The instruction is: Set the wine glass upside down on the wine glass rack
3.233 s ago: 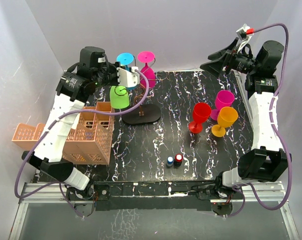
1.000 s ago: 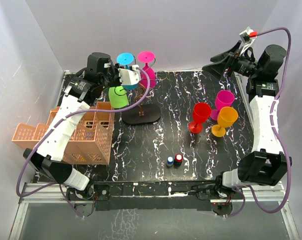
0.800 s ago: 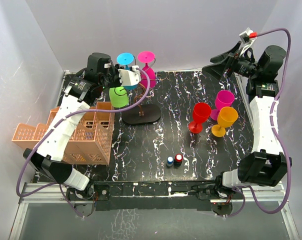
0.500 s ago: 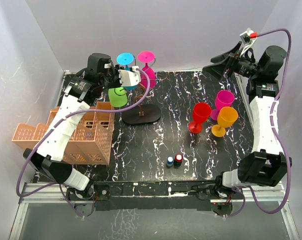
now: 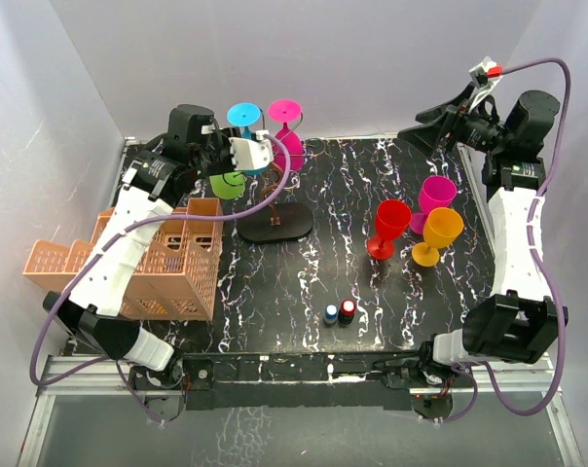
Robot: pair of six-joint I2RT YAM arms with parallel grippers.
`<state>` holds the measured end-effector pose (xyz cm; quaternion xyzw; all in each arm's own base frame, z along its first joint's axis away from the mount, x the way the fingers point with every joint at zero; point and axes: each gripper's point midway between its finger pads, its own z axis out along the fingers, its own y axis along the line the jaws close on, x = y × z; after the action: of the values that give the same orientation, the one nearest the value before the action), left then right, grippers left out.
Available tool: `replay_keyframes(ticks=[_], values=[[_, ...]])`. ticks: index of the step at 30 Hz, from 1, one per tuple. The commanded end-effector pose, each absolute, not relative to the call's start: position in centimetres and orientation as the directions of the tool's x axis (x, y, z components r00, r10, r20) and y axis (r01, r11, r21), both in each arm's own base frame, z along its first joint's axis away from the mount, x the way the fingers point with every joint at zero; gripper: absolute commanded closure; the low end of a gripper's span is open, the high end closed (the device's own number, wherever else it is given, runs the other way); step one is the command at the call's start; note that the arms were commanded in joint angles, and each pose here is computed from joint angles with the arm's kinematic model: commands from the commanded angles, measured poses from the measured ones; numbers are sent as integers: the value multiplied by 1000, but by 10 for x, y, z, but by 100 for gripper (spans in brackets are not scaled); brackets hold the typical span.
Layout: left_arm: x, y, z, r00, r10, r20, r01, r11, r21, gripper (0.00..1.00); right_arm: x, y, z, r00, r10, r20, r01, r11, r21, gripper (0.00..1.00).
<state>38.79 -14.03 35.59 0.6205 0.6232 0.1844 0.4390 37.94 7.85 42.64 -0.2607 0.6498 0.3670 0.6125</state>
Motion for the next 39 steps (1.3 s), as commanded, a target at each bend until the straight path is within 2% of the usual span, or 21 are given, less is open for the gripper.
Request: replay_keyframes(ticks=[1,5,7,10,16,24,27,29,34,39], values=[[368,-137,377,182,917,-354,589,186,786,65,379,65,450,22,6,-1000,-736,677,-12,15],[365,-135,378,185,919,-349,594,179,785,63,384,53,444,29,-74,-997,-681,728,-74,12],[363,-133,380,184,921,-344,593,175,786,53,387,44,440,27,-125,-992,-639,761,-113,10],[360,-130,384,181,924,-336,592,170,788,43,390,31,432,17,-202,-979,-584,793,-173,8],[351,-119,398,172,921,-348,587,188,787,36,386,12,404,-48,-342,-938,-537,801,-265,8],[331,-112,431,174,858,-484,585,305,752,26,355,33,339,-180,-469,-865,-675,699,-239,8],[335,-106,442,143,837,-528,549,376,746,11,354,44,306,-252,-558,-790,-683,681,-263,9],[341,-102,452,124,823,-554,507,427,749,5,355,43,281,-305,-616,-727,-680,675,-286,12],[347,-95,462,107,813,-572,456,471,755,3,360,43,242,-399,-679,-616,-676,672,-303,17],[349,-93,455,94,818,-567,468,466,750,3,367,49,237,-410,-667,-622,-680,678,-279,19]])
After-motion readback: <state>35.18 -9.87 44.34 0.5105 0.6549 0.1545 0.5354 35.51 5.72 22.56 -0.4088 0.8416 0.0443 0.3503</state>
